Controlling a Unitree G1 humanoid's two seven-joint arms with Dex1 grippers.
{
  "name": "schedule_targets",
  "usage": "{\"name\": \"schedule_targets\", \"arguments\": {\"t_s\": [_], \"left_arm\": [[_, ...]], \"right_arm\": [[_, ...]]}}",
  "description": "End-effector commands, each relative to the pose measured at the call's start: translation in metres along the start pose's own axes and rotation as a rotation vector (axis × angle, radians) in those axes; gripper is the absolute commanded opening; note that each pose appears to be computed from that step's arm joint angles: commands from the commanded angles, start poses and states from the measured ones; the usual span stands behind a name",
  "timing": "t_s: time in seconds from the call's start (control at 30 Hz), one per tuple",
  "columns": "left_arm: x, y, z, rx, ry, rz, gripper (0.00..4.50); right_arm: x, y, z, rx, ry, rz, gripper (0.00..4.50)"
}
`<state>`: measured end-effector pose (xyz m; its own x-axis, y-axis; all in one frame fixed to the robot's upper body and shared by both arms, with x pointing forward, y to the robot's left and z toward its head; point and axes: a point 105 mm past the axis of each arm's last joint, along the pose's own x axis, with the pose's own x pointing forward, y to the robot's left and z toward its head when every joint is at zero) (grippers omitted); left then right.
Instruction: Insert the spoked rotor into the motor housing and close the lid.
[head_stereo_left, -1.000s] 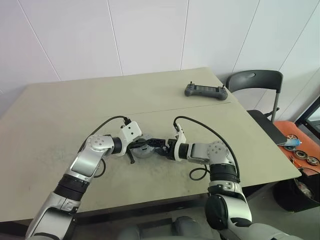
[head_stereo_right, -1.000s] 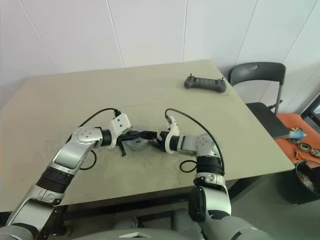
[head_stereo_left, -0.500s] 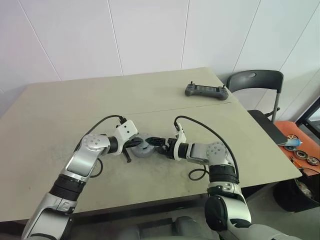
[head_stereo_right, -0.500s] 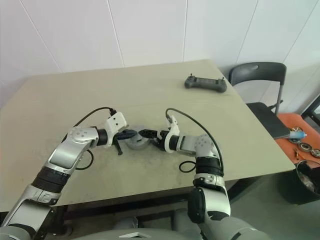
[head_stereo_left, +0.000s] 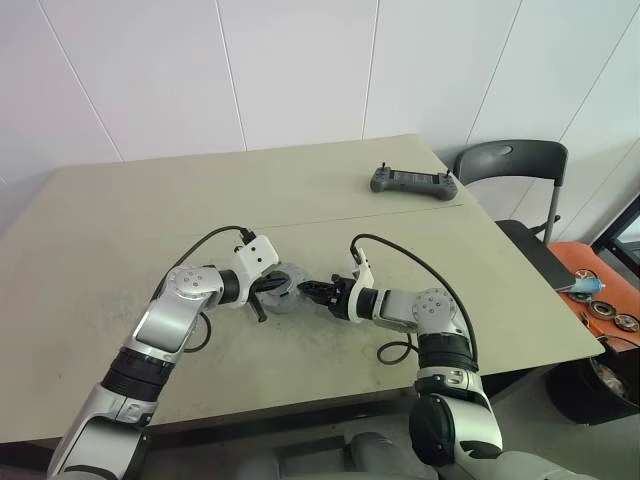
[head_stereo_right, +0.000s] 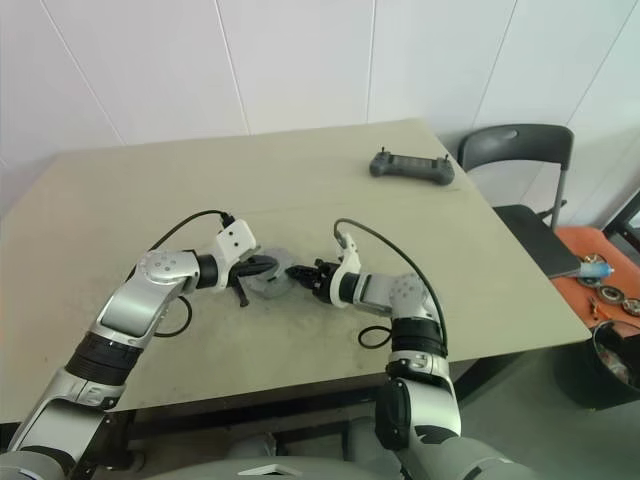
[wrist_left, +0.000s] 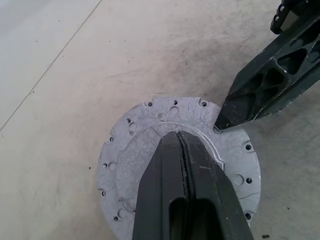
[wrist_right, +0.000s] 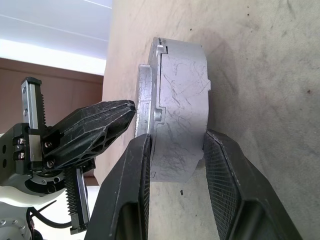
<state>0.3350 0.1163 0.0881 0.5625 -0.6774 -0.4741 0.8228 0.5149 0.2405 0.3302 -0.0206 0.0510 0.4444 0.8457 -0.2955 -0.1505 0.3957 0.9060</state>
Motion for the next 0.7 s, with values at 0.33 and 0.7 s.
{"name": "schedule_targets", "arguments": {"t_s": [0.33, 0.7], "left_arm": [[-0.035, 0.115, 0.013, -0.122, -0.279, 0.501, 0.00], [-0.037, 0.132, -0.020, -0.593, -0.546, 0.560, 0.00]], "right_arm": [[0.009, 0.029, 0.005, -0.035, -0.012, 0.115, 1.18], [0.003, 0.032, 0.034, 0.025, -0.189, 0.165, 1.18]]}}
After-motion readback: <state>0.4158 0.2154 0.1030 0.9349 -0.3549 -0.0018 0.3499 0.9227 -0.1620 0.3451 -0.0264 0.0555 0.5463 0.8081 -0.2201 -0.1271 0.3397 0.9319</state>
